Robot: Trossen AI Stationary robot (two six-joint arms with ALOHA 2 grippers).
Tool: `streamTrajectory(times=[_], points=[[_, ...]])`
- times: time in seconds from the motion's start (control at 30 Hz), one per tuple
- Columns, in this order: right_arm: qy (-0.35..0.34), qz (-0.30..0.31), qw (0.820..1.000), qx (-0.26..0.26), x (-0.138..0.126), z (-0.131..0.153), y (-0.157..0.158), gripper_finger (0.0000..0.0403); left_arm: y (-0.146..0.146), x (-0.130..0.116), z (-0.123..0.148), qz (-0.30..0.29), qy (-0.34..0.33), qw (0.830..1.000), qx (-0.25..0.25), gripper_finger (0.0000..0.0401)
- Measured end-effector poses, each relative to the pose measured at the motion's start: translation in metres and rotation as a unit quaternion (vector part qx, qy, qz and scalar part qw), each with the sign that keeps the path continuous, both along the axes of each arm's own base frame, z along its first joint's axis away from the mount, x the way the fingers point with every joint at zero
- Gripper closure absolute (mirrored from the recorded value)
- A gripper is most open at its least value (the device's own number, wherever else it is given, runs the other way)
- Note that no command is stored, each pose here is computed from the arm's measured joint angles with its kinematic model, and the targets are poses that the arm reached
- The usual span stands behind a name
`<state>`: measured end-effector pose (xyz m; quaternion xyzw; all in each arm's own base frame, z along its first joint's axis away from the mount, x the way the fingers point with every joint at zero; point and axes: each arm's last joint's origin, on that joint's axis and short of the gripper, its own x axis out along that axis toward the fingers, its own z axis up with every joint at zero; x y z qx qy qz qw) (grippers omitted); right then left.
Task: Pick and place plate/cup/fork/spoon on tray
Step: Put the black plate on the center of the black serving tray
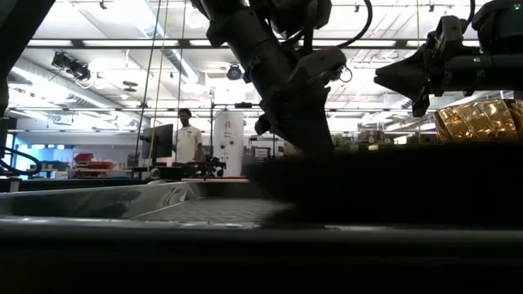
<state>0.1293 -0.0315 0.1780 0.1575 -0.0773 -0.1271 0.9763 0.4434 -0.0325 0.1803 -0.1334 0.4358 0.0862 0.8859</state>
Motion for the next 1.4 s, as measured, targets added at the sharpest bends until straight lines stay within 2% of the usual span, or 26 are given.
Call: streamTrajectory(times=[0.17,0.27,0.37,0.47,0.6,0.8,1.13,1.4], points=[[0.003,0.0,1.0,0.0,0.0,-0.001,0.0,0.0318,0.002,-0.012,0.024,-0.046,0.011,0.999,0.026,0.0261],[0.005,-0.001,1.0,-0.004,0.0,-0.001,0.0,0.0318,0.0,-0.026,0.037,-0.074,0.043,0.995,0.045,0.0262],[0.008,-0.002,1.0,-0.008,0.0,-0.001,0.0,0.0318,-0.007,-0.042,0.044,-0.13,0.091,0.985,0.074,0.027],[0.007,-0.002,1.0,-0.009,0.0,-0.001,0.0,0.0318,-0.017,-0.053,0.036,-0.184,0.142,0.968,0.093,0.0277],[0.007,-0.002,1.0,-0.009,0.0,-0.001,0.0,0.0318,-0.033,-0.058,0.015,-0.225,0.149,0.959,0.091,0.0285],[0.007,-0.002,1.0,-0.008,0.0,-0.001,0.0,0.0318,-0.048,-0.052,0.006,-0.218,0.109,0.966,0.081,0.0291],[0.001,0.013,1.0,0.0,0.001,0.0,0.001,0.0318,-0.057,-0.049,-0.025,-0.203,0.154,0.964,0.074,0.0292],[-0.003,0.014,1.0,0.001,0.001,0.0,0.001,0.0318,-0.063,-0.038,-0.023,-0.207,0.091,0.971,0.071,0.0292]])
